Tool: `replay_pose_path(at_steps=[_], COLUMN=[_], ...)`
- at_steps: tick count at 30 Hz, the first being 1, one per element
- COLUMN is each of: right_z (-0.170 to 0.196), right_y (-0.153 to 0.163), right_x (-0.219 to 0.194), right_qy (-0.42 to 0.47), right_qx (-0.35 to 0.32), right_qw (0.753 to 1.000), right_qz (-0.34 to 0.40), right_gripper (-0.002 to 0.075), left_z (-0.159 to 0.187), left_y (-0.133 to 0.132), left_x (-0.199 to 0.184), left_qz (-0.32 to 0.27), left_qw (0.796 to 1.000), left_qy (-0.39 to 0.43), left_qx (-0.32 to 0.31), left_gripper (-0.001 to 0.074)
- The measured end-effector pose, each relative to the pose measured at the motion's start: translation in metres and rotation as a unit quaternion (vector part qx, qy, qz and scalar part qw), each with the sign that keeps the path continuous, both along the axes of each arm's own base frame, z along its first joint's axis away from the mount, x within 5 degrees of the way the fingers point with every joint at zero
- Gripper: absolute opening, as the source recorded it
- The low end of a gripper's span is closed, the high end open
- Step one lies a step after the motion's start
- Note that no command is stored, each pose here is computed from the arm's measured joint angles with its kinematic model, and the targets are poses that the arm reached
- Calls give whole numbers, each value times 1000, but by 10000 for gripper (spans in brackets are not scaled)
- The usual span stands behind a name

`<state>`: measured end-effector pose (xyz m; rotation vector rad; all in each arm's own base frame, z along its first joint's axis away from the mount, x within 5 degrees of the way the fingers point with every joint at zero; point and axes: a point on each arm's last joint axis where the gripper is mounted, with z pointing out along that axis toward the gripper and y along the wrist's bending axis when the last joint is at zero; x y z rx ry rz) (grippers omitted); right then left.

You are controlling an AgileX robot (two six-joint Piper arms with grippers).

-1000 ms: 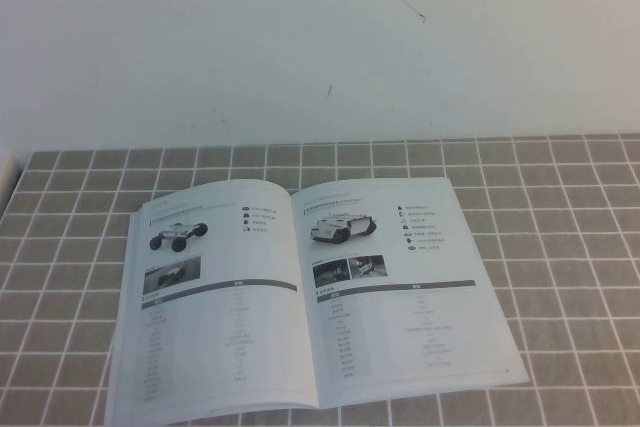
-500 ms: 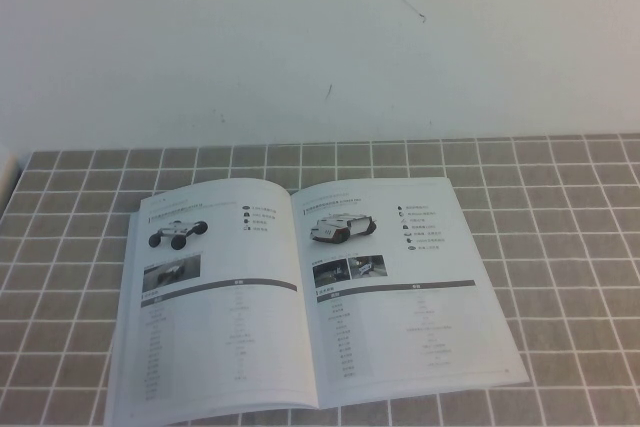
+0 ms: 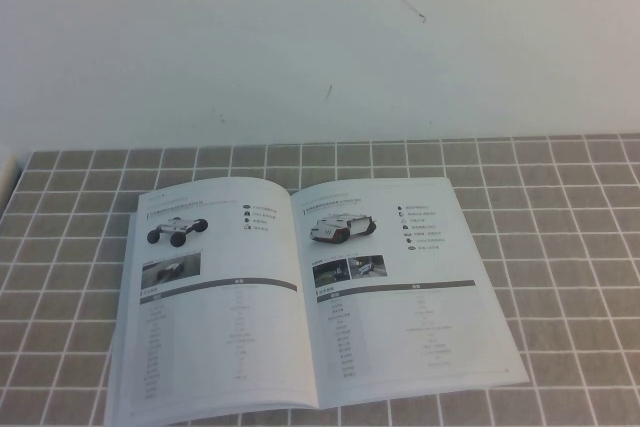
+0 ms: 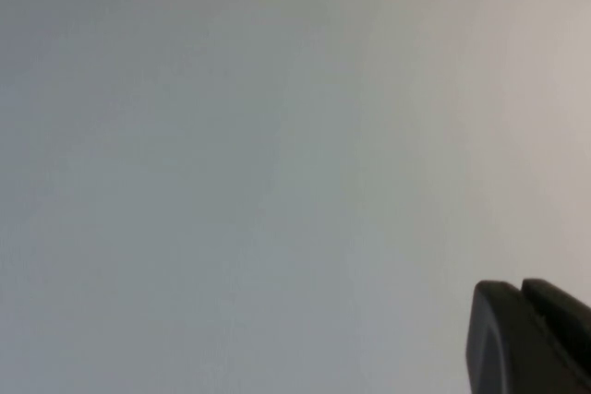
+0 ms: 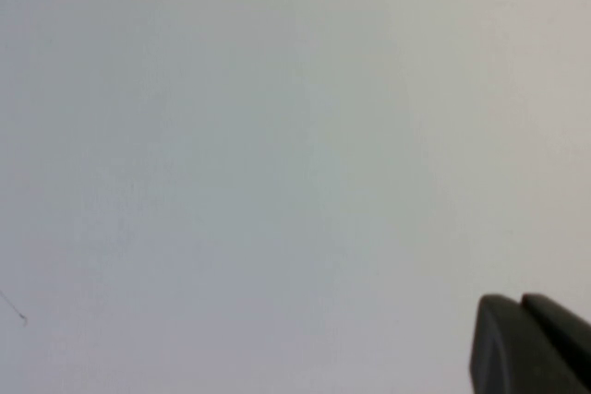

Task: Close book
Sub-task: 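Close the open booklet and leave it lying on the table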

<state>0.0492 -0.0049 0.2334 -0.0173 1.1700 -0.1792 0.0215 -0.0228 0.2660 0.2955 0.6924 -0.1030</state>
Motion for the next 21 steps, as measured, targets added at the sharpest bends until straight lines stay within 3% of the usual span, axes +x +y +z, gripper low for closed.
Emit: replay_pose_path(at_steps=[7, 12, 16, 21], right_z=[1, -3, 10, 33], right_y=[0, 0, 1, 4], right_x=[-1, 2, 0, -10], right_qy=[-8, 37, 99, 145], right_qx=[7, 42, 62, 63], right_qw=[1000, 998, 993, 987], right_qz=[3, 15, 25, 30], right_gripper=[-3, -3, -3, -3], left_z=[3, -2, -10, 8], left_y=[-1, 0, 4, 18], left_x=[-5, 2, 15, 17], left_qz=[-9, 4, 17, 85], left_qw=[1000, 1000, 992, 953], left_qy=[-30, 14, 127, 290], left_qx=[-1, 3, -15, -37], left_gripper=[-4, -4, -4, -4])
